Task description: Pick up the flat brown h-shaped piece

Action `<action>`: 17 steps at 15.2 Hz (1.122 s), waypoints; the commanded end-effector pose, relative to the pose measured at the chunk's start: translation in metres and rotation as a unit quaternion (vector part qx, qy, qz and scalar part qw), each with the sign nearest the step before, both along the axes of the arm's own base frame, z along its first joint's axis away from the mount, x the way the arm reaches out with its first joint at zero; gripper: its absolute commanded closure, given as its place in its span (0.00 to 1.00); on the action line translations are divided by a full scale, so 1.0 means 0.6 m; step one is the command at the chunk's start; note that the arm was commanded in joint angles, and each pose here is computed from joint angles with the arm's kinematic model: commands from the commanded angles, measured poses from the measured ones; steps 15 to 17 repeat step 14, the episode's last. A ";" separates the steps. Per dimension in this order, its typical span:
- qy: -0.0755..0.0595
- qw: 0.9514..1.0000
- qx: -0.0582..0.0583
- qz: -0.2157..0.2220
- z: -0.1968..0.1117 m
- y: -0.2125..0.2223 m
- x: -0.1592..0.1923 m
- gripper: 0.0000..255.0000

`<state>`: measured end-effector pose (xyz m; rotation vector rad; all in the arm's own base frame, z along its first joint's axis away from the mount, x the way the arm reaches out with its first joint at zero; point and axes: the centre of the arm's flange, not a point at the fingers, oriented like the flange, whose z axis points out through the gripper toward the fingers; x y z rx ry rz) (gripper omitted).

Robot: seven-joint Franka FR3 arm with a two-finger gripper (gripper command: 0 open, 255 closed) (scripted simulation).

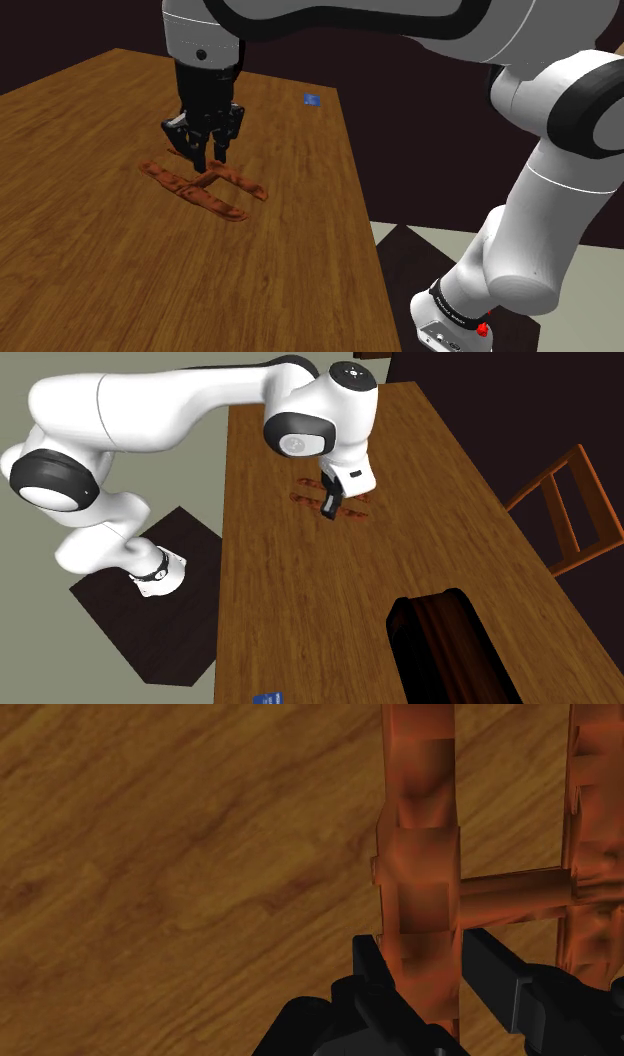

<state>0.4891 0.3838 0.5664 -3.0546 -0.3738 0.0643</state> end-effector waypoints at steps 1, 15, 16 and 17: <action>0.000 1.000 0.000 0.000 0.018 -0.002 0.000 1.00; 0.000 1.000 0.000 0.000 0.116 -0.002 0.000 1.00; 0.000 1.000 0.000 0.000 0.116 -0.002 0.000 1.00; 0.000 1.000 0.000 0.000 0.116 -0.002 0.000 1.00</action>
